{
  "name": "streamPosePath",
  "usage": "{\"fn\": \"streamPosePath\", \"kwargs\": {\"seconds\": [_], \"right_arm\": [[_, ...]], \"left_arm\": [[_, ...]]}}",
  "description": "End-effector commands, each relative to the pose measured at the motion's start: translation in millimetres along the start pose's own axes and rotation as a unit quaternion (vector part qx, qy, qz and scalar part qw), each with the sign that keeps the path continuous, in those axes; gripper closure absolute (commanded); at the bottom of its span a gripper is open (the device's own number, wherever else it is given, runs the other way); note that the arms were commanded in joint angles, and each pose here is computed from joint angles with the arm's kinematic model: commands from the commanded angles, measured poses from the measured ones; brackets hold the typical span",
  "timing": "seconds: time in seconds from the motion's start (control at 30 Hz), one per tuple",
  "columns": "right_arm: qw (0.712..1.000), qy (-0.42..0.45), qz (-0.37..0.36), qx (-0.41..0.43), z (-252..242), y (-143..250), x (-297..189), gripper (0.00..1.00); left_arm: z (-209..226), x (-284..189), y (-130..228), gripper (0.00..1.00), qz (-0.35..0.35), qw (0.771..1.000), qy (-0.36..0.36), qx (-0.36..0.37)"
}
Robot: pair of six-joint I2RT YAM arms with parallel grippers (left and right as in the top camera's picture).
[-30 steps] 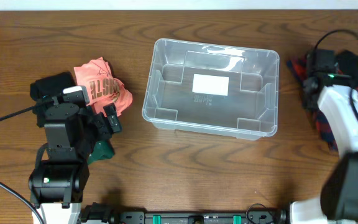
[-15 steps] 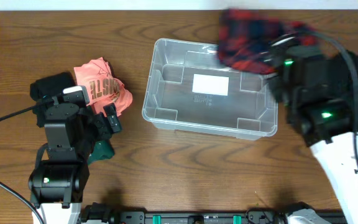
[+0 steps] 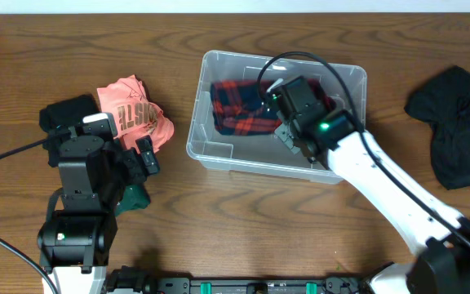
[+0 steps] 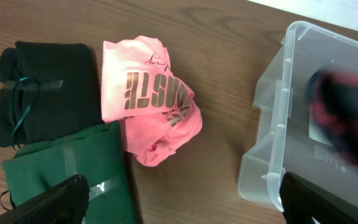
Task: Pack container
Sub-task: 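Carry the plaid shirt into the bin and release it, then move the right gripper back to the black garment and grasp it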
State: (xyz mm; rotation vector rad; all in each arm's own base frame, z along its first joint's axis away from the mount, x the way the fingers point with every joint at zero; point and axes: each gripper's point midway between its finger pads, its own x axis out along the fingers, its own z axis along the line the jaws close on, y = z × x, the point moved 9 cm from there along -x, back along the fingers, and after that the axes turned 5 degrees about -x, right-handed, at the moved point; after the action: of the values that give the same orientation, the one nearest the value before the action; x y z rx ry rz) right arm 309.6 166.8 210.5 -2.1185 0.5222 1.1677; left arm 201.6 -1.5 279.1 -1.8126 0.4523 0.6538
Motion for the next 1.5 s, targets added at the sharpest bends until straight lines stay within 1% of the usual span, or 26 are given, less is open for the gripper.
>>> {"fn": "streamPosePath", "kwargs": {"seconds": [0.0, 0.1, 0.2, 0.23, 0.27, 0.3, 0.43, 0.5, 0.6, 0.67, 0.7, 0.73, 0.77, 0.8, 0.87, 0.9, 0.97, 1.0, 1.07, 1.2, 1.33, 1.37, 1.47], "right_arm": [[0.998, 0.019, 0.023, 0.047, 1.0, 1.8, 4.8, 0.99], [0.998, 0.011, 0.049, 0.035, 4.0, 9.4, 6.0, 0.99], [0.997, -0.011, 0.073, -0.013, 7.9, 17.6, 5.0, 0.99], [0.997, -0.01, 0.078, -0.02, 7.9, 18.8, 4.9, 0.88], [0.997, -0.005, 0.079, -0.021, 6.7, 19.2, 5.0, 0.55], [0.997, 0.001, 0.076, -0.019, 4.9, 18.1, 5.5, 0.42], [0.998, 0.042, 0.045, -0.006, -4.0, 6.5, 4.4, 0.39], [0.998, 0.062, 0.026, 0.007, -8.6, -2.1, -4.8, 0.43], [0.989, 0.121, -0.01, 0.084, -26.5, -12.3, -31.4, 0.43], [0.974, 0.166, -0.037, 0.148, -43.8, -12.0, -54.3, 0.44], [0.966, 0.181, -0.051, 0.181, -53.1, -8.9, -65.4, 0.52], [0.958, 0.185, -0.063, 0.21, -61.9, -4.5, -74.5, 0.63], [0.953, 0.185, -0.069, 0.231, -68.6, -0.7, -79.3, 0.76], [0.948, 0.182, -0.072, 0.251, -77.8, 4.8, -83.0, 0.87], [0.941, 0.175, -0.058, 0.283, -95.5, 18.1, -79.7, 0.96], [0.931, 0.182, -0.041, 0.313, -104.4, 28.4, -76.9, 0.99], [0.906, 0.194, -0.005, 0.376, -117.6, 49.5, -71.7, 0.99], [0.883, 0.203, 0.018, 0.423, -126.2, 65.1, -68.9, 0.99], [0.854, 0.203, 0.047, 0.476, -136.7, 85.8, -64.1, 0.99], [0.853, 0.16, 0.082, 0.49, -149.2, 107.4, -50.0, 0.99], [0.839, 0.158, 0.121, 0.506, -158.5, 127.9, -30.2, 0.99], [0.843, 0.152, 0.125, 0.501, -160.5, 129.4, -23.9, 0.99], [0.87, 0.107, 0.122, 0.466, -163.4, 124.0, 1.4, 0.99]], "left_arm": [[-3.6, -5.2, -6.0, 0.02, -0.009, 1.0, 0.01, -0.003], [-3.6, -5.2, -6.0, 0.02, -0.009, 1.0, 0.01, -0.004], [-3.6, -5.2, -6.0, 0.02, -0.009, 1.0, 0.01, -0.004], [-3.6, -5.2, -6.0, 0.02, -0.009, 1.0, 0.01, -0.004], [-3.6, -5.2, -6.0, 0.02, -0.009, 1.0, 0.01, -0.004], [-3.6, -5.2, -6.0, 0.02, -0.009, 1.0, 0.01, -0.004], [-3.6, -5.2, -6.0, 0.02, -0.009, 1.0, 0.01, -0.003], [-3.5, -5.2, -6.0, 0.02, -0.009, 1.0, 0.01, -0.003], [-3.6, -5.2, -6.0, 0.02, -0.009, 1.0, 0.01, -0.003], [-3.6, -5.2, -6.0, 0.02, -0.009, 1.0, 0.01, -0.003], [-3.6, -5.2, -6.0, 0.02, -0.009, 1.0, 0.01, -0.003], [-3.6, -5.2, -6.0, 0.02, -0.009, 1.0, 0.01, -0.003], [-3.6, -5.2, -6.0, 0.02, -0.009, 1.0, 0.01, -0.003], [-3.6, -5.2, -6.0, 0.02, -0.009, 1.0, 0.01, -0.004], [-3.6, -5.2, -6.0, 0.02, -0.009, 1.0, 0.01, -0.004], [-3.6, -5.2, -6.0, 0.02, -0.009, 1.0, 0.01, -0.004], [-3.6, -5.1, -5.9, 0.02, -0.008, 1.0, 0.01, -0.004], [-3.6, -5.1, -5.9, 0.02, -0.008, 1.0, 0.01, -0.004], [-3.6, -5.1, -5.9, 0.02, -0.008, 1.0, 0.01, -0.003], [-3.6, -5.1, -5.9, 0.02, -0.008, 1.0, 0.01, -0.003], [-3.6, -5.1, -5.9, 0.02, -0.008, 1.0, 0.01, -0.004], [-3.6, -5.1, -5.9, 0.02, -0.008, 1.0, 0.01, -0.003], [-3.6, -5.1, -5.9, 0.02, -0.008, 1.0, 0.01, -0.003]]}}
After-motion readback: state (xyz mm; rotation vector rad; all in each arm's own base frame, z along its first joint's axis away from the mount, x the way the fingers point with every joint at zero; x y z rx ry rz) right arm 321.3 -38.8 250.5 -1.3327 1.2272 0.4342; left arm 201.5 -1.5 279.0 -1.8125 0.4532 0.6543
